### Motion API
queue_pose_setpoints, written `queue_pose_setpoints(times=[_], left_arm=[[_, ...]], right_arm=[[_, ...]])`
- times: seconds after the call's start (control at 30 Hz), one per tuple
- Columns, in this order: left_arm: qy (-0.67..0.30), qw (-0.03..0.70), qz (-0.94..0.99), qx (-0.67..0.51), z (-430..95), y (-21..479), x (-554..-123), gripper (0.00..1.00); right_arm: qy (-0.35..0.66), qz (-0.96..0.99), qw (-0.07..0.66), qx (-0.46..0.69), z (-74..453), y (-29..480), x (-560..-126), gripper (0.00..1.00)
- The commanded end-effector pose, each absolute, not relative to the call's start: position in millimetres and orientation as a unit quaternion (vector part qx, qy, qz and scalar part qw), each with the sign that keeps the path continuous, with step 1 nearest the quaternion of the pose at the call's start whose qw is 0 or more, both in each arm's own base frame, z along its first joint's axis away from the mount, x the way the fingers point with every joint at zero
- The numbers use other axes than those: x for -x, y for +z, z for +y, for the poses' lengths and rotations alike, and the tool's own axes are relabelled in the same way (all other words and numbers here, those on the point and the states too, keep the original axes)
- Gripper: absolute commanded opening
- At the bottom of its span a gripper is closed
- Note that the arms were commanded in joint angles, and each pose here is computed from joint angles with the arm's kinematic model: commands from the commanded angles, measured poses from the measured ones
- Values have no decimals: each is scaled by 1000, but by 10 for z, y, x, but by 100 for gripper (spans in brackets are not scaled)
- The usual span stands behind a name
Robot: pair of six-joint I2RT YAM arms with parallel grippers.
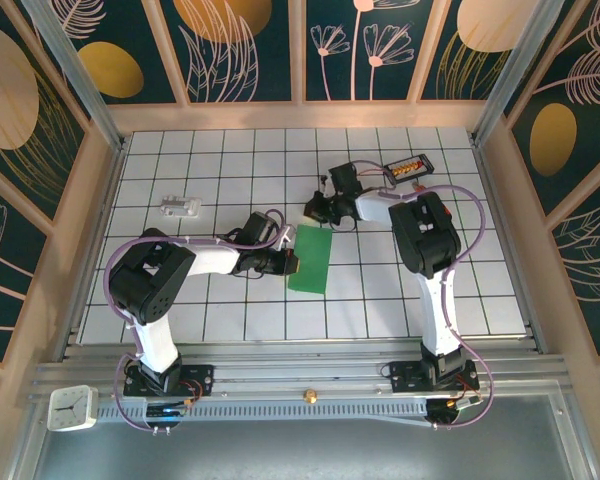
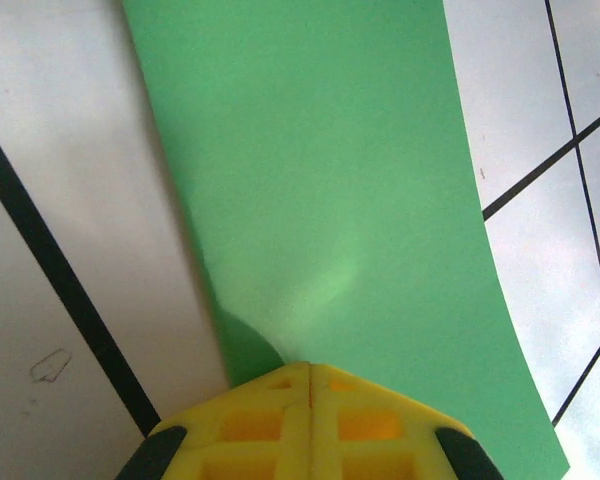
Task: Fold a paper plane with a square sheet of paper (pick it up from the middle)
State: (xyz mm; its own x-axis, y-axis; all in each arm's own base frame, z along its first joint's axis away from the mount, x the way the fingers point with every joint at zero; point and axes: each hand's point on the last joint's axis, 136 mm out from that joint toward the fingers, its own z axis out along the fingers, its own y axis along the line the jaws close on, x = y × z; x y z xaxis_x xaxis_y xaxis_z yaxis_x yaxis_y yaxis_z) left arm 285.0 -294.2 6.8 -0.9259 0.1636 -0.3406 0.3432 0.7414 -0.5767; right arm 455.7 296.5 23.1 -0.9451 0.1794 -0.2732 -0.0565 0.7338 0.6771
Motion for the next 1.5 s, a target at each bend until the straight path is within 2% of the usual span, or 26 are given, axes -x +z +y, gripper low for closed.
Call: queue_pose_setpoints(times=[0.0, 0.17, 0.33, 0.5, 0.63, 0.97, 1.23, 1.47], left_arm=[[-201, -55, 972, -113, -2281, -729, -1905, 0], [-209, -51, 970, -116, -2320, -694, -1923, 0], [-237, -37, 964, -115, -2440, -593, -1995, 0], [-246, -32, 962, -111, -2496, -576, -2045, 0], [-242, -31, 963, -111, -2486, -582, -2056, 0], [-233, -34, 965, -113, -2439, -615, -2025, 0], [-222, -40, 967, -116, -2386, -653, -1986, 0], [-217, -44, 969, -113, -2348, -674, -1949, 0]], right_arm=[[312, 922, 218, -65, 2554, 181, -4934, 0], [330, 909, 248, -53, 2431, 561, -4866, 0], [383, 893, 236, -22, 2582, 778, -4325, 0], [414, 887, 205, 0, 2825, 785, -3861, 0], [426, 888, 170, 16, 3075, 646, -3679, 0], [411, 901, 133, 36, 3369, 332, -3655, 0], [333, 931, 144, 32, 3237, 64, -3871, 0], [309, 940, 144, 28, 3200, -106, -3975, 0]])
